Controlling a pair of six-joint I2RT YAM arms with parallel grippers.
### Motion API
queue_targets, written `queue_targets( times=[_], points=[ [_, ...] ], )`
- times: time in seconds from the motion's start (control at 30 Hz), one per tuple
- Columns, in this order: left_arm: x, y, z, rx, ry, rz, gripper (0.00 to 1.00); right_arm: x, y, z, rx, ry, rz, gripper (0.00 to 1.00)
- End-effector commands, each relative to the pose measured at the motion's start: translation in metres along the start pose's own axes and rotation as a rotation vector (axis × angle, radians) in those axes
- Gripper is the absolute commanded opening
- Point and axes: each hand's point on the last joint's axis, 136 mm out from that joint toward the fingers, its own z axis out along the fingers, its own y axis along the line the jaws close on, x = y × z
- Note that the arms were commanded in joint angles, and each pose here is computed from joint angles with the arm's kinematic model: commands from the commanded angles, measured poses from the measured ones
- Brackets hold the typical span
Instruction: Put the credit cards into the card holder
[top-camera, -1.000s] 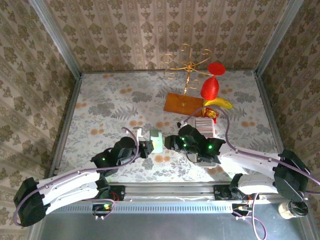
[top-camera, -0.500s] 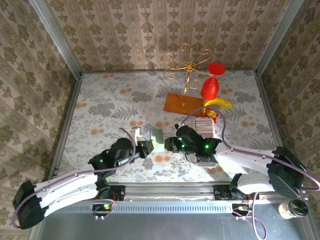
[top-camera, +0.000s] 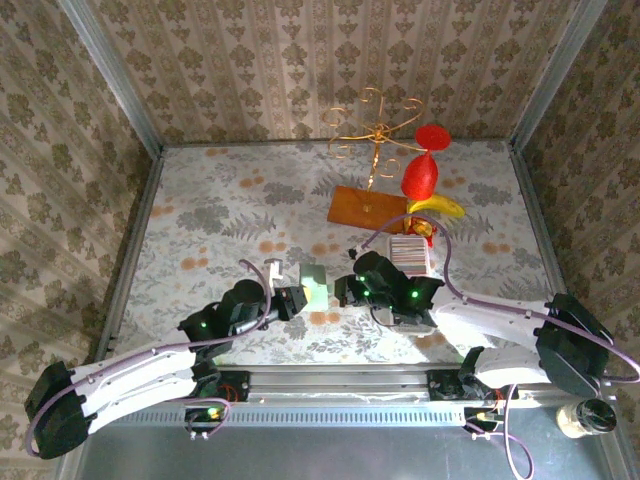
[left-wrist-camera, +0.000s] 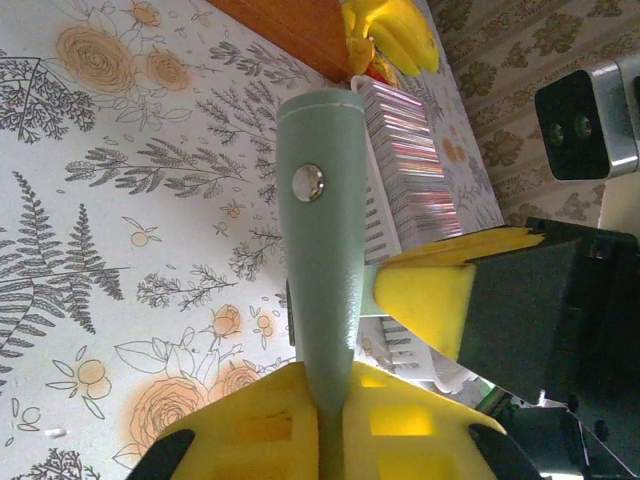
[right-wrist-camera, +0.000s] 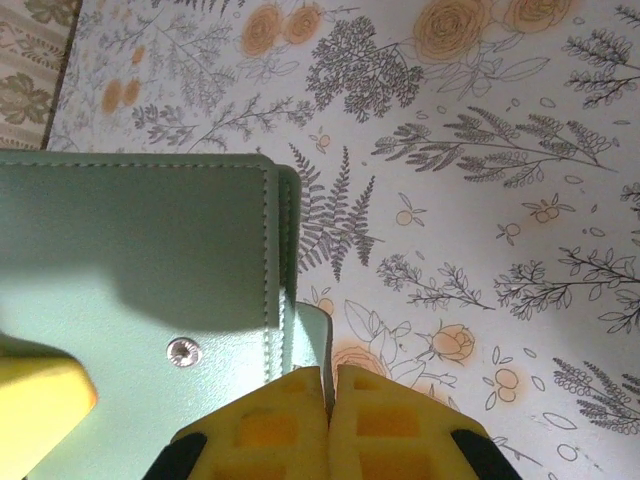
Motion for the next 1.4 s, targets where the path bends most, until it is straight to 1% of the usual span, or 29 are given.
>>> queue_targets(
  times=[0.0,0.07,0.17,0.27,0.33,0.4,0.43,0.5,0.63,0.8,0.87,0.93,1.0,1.03,1.27,1.37],
  points=[
    [0.006,0.009,0.003,-0.025,0.011,-0.041,0.17,0.004,0.005,-0.006,-0.047,0.000,0.018,0.00],
    [0.015,0.021,0.008,-0.064,0.038,-0.064,0.21,0.010,0.006,-0.005,-0.065,0.014,0.027,0.00],
    [0.031,0.028,0.019,-0.092,0.091,-0.066,0.26,0.020,0.002,-0.002,-0.068,0.045,0.037,0.00],
    [0.040,0.038,0.025,-0.166,0.135,-0.052,0.35,0.026,-0.001,-0.001,-0.068,0.060,0.044,0.00],
    [0.041,0.050,0.025,-0.231,0.137,-0.044,0.43,0.027,0.000,-0.001,-0.079,0.063,0.050,0.00],
    [0.039,0.060,0.022,-0.288,0.122,-0.042,0.45,0.026,0.003,-0.004,-0.095,0.063,0.051,0.00],
    [0.038,0.063,0.021,-0.305,0.111,-0.044,0.48,0.026,0.005,-0.006,-0.105,0.062,0.050,0.00],
    [0.034,0.062,0.020,-0.303,0.091,-0.043,0.59,0.025,0.011,-0.008,-0.129,0.060,0.054,0.00],
    [0.025,0.053,0.020,-0.285,0.070,-0.037,0.66,0.022,0.023,-0.011,-0.183,0.056,0.061,0.00],
    [0.017,0.042,0.021,-0.245,0.042,-0.031,0.75,0.022,0.025,-0.009,-0.183,0.058,0.059,0.00],
    [0.016,0.044,0.020,-0.254,0.040,-0.028,0.74,0.022,0.024,-0.008,-0.177,0.055,0.059,0.00],
    [0.016,0.051,0.019,-0.280,0.039,-0.048,0.68,0.021,0.022,-0.008,-0.162,0.055,0.060,0.00],
    [0.015,0.051,0.019,-0.267,0.036,-0.052,0.68,0.022,0.022,-0.008,-0.163,0.057,0.058,0.00],
    [0.015,0.052,0.019,-0.269,0.036,-0.049,0.66,0.022,0.021,-0.007,-0.161,0.056,0.059,0.00],
    [0.016,0.057,0.019,-0.311,0.059,-0.025,0.44,0.023,0.007,-0.006,-0.097,0.044,0.054,0.00],
    [0.018,0.060,0.019,-0.325,0.070,-0.023,0.36,0.025,-0.006,-0.005,-0.028,0.044,0.053,0.00]
  ],
)
